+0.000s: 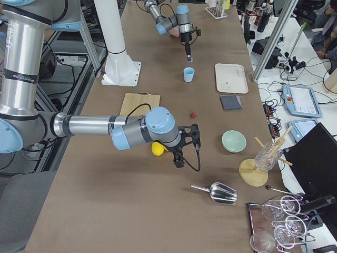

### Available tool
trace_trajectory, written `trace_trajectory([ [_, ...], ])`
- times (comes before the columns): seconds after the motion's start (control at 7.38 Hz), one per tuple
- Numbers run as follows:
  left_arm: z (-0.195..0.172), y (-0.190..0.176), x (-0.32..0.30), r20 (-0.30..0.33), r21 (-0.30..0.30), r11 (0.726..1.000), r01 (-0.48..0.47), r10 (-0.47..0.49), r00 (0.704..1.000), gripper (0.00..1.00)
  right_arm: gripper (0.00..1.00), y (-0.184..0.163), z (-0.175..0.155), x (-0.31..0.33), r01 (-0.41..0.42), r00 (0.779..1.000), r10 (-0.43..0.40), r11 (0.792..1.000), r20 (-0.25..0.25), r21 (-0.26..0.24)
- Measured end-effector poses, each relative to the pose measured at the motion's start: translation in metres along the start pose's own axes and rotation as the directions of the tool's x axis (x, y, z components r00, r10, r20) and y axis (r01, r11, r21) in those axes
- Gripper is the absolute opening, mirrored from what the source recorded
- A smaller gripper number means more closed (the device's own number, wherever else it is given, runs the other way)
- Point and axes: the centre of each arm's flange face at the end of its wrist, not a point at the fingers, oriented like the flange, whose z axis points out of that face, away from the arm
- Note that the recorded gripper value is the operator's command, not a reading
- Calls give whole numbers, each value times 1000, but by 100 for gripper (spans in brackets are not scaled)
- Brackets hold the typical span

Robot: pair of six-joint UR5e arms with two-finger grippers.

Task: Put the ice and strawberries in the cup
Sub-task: 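Lift the ice cubes and carry them over the light-blue cup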

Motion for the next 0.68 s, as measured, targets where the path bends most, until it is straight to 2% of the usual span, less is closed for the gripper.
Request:
trace_trajectory([
  [0.27, 22, 15, 14, 13, 32, 999, -7, 7, 1000, 0, 100, 0, 1, 0, 1, 1000, -1, 1000, 0, -4],
  [0.68, 38, 19, 9, 39, 43, 999, -16, 15, 999, 0, 100, 0, 3, -1, 2, 1000, -2, 1000, 2, -7],
])
